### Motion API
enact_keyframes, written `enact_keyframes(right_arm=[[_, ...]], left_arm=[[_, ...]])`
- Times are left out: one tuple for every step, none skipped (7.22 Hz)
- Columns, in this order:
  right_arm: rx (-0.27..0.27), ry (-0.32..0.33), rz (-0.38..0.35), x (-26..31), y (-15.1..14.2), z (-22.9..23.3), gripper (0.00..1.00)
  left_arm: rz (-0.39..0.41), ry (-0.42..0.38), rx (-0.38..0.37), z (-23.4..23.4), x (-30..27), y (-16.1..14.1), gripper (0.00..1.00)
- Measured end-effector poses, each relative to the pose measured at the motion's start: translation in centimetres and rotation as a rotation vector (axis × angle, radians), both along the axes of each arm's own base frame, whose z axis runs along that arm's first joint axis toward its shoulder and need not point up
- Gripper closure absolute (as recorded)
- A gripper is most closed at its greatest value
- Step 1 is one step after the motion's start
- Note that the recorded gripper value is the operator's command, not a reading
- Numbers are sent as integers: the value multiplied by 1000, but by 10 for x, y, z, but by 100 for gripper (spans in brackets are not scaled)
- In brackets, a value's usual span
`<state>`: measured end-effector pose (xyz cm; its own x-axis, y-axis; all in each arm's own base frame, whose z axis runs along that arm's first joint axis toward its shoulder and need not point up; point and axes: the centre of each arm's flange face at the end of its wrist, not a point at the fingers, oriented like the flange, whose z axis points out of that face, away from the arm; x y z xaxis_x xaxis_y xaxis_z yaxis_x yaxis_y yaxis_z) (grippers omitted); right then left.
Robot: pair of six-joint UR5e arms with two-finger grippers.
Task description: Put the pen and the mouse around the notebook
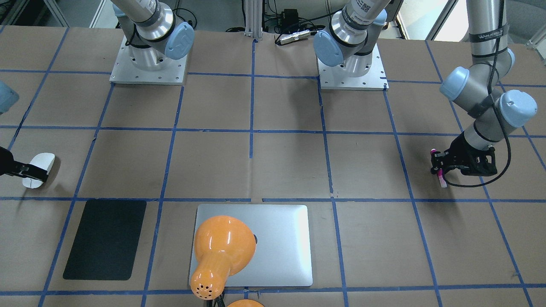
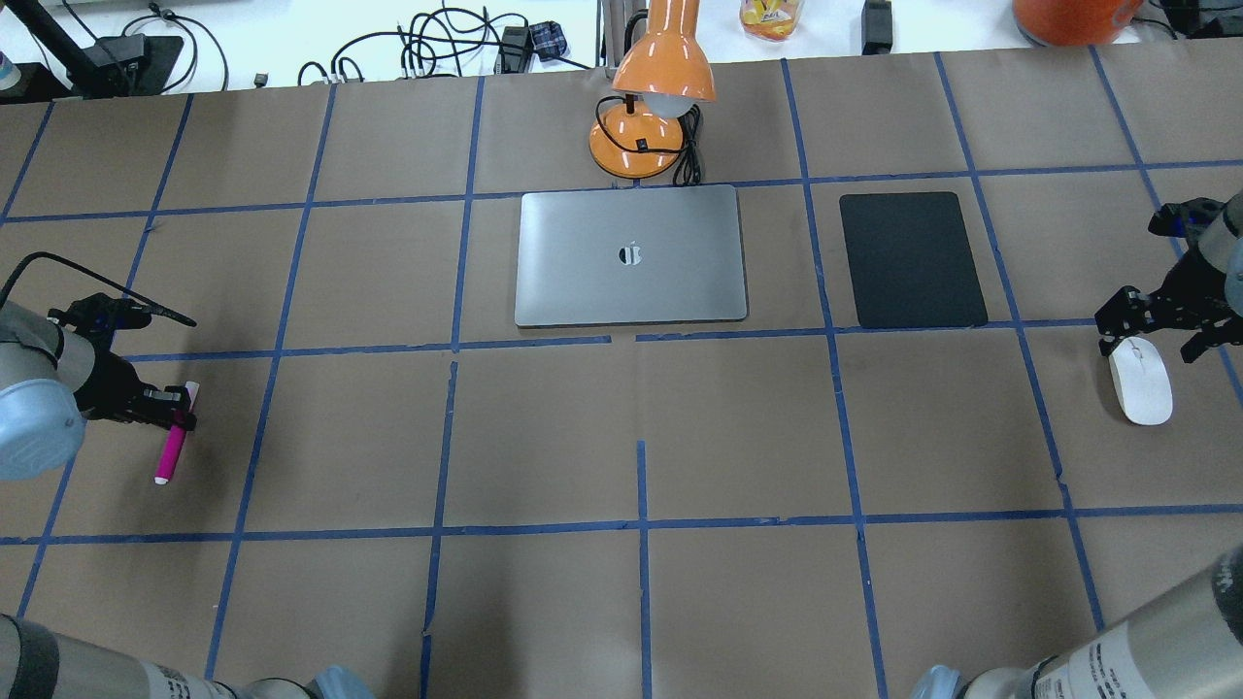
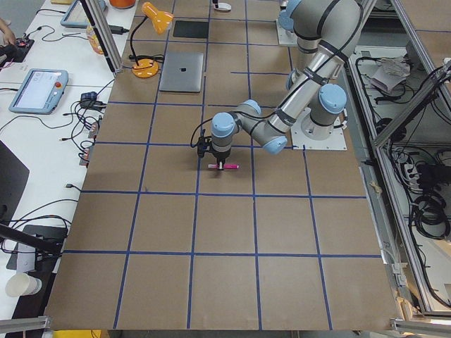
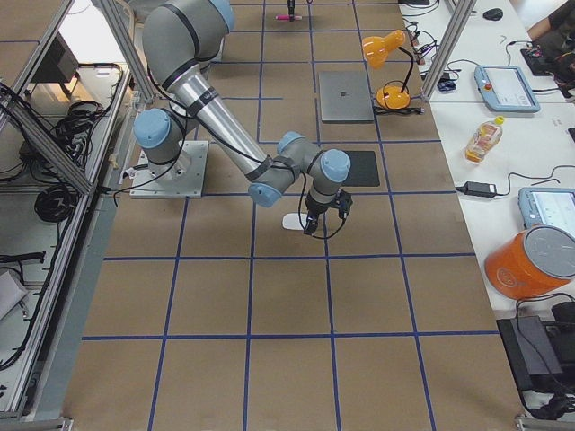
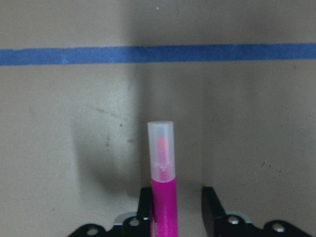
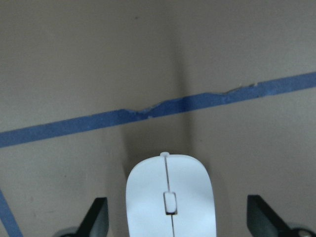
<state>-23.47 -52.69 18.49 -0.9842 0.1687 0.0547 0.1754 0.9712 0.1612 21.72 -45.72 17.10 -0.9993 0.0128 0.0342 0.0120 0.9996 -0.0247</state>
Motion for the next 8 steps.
enact_keyframes(right_arm=[[7, -2, 0, 0, 1, -1, 0], [13, -7, -2, 2, 2, -4, 0], [20, -13, -6, 3, 5, -7, 3], [25, -15, -6, 5, 7, -9, 7], [29, -13, -4, 5, 8, -10, 15], [31, -11, -2, 5, 8, -10, 26], [31, -10, -1, 5, 8, -10, 35], [31, -9, 0, 5, 8, -10, 42]], left_arm=[[22, 0, -3, 3, -1, 0, 100], [82, 6, 1, 8, -4, 1, 100], [178, 28, 23, 14, -12, 3, 100], [287, 74, 55, 25, -30, 5, 100], [377, 121, 91, 36, -56, 4, 100], [462, 140, 121, 46, -86, 2, 100], [540, 139, 139, 54, -121, -3, 100], [611, 129, 146, 63, -161, -7, 100]])
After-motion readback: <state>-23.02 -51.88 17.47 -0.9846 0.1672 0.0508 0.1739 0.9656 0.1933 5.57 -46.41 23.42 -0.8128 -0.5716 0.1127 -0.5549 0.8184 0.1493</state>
